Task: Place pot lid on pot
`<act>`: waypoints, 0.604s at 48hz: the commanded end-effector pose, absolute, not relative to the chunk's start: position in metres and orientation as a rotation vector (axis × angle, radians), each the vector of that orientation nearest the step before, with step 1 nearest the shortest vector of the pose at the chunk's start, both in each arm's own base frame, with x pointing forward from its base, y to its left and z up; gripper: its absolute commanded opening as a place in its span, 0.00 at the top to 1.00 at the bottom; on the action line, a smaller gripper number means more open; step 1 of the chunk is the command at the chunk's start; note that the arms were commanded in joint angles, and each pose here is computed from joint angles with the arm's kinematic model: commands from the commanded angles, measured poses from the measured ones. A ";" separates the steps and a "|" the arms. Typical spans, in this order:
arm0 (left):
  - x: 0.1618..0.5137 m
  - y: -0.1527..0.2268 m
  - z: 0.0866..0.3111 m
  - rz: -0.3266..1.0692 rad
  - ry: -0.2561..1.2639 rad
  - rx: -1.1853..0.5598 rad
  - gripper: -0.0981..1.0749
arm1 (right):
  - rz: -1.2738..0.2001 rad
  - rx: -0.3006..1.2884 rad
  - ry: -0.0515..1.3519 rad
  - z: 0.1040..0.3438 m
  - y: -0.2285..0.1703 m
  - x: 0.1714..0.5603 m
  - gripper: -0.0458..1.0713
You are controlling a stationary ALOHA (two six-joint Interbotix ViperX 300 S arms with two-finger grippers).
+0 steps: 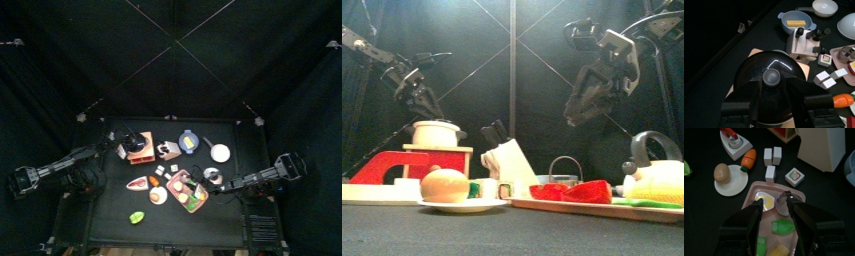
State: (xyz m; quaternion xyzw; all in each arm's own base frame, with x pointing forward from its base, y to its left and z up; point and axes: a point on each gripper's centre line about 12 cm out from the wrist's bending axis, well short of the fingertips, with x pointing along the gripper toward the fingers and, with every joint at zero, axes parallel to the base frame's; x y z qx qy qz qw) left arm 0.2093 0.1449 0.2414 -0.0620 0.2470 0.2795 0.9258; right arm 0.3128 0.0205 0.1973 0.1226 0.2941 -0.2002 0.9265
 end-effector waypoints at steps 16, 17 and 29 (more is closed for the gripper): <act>0.217 0.140 0.261 0.548 0.446 -0.114 0.18 | -0.405 0.265 0.573 0.208 0.021 0.317 0.25; 0.217 0.140 0.262 0.548 0.444 -0.115 0.18 | -0.404 0.265 0.572 0.208 0.021 0.317 0.25; 0.217 0.138 0.269 0.544 0.420 -0.109 0.18 | -0.404 0.265 0.572 0.208 0.021 0.317 0.25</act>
